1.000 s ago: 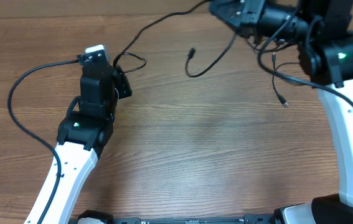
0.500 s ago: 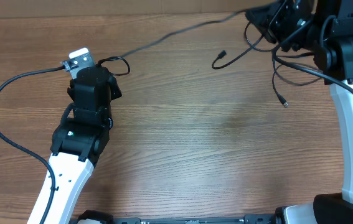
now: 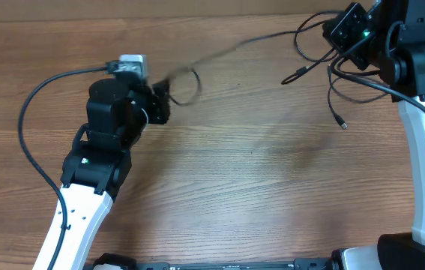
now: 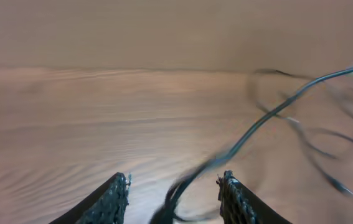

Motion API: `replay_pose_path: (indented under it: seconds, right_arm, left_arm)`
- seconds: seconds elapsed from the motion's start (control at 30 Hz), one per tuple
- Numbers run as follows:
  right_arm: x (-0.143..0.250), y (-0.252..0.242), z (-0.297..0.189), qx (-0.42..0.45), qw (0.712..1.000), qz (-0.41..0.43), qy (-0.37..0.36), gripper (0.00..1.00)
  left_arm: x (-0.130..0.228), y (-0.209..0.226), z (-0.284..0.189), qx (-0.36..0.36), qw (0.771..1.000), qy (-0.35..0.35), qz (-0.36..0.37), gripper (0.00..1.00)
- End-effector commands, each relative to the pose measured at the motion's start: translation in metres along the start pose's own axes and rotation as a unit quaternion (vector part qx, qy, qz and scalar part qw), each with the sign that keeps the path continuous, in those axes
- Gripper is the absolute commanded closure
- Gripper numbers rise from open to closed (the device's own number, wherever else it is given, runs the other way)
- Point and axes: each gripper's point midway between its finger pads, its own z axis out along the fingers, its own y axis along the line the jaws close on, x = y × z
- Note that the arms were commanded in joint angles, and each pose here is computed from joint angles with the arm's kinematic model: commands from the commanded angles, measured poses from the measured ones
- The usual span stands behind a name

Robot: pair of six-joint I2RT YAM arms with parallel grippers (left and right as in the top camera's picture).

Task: Untangle cables

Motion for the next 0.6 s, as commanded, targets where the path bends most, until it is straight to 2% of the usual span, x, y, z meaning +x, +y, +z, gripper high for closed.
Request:
replay_pose_path:
  seconds: [0.0,0.17,0.57]
  right_arm:
    - [-0.017,-0.013,-0.013,0.04,0.998,-0.008,-0.046,0.96]
    - [-0.014,-0.023,-0.014,0.065,0.997,-0.006,-0.044,0.96]
    - [0.023,0.018,-0.015,-0.054,0.997,-0.005,0.063,0.96]
  left_arm:
    - [-0.011,-0.046,-0.017,0.129,0.991,-0.01,0.045,0.51]
    - [-0.019,-0.051,-0.021,0.138,0.989,-0.028,0.05,0.53]
    - [-0.018,-0.051,-0.021,0.138,0.989,-0.026,0.049,0.52]
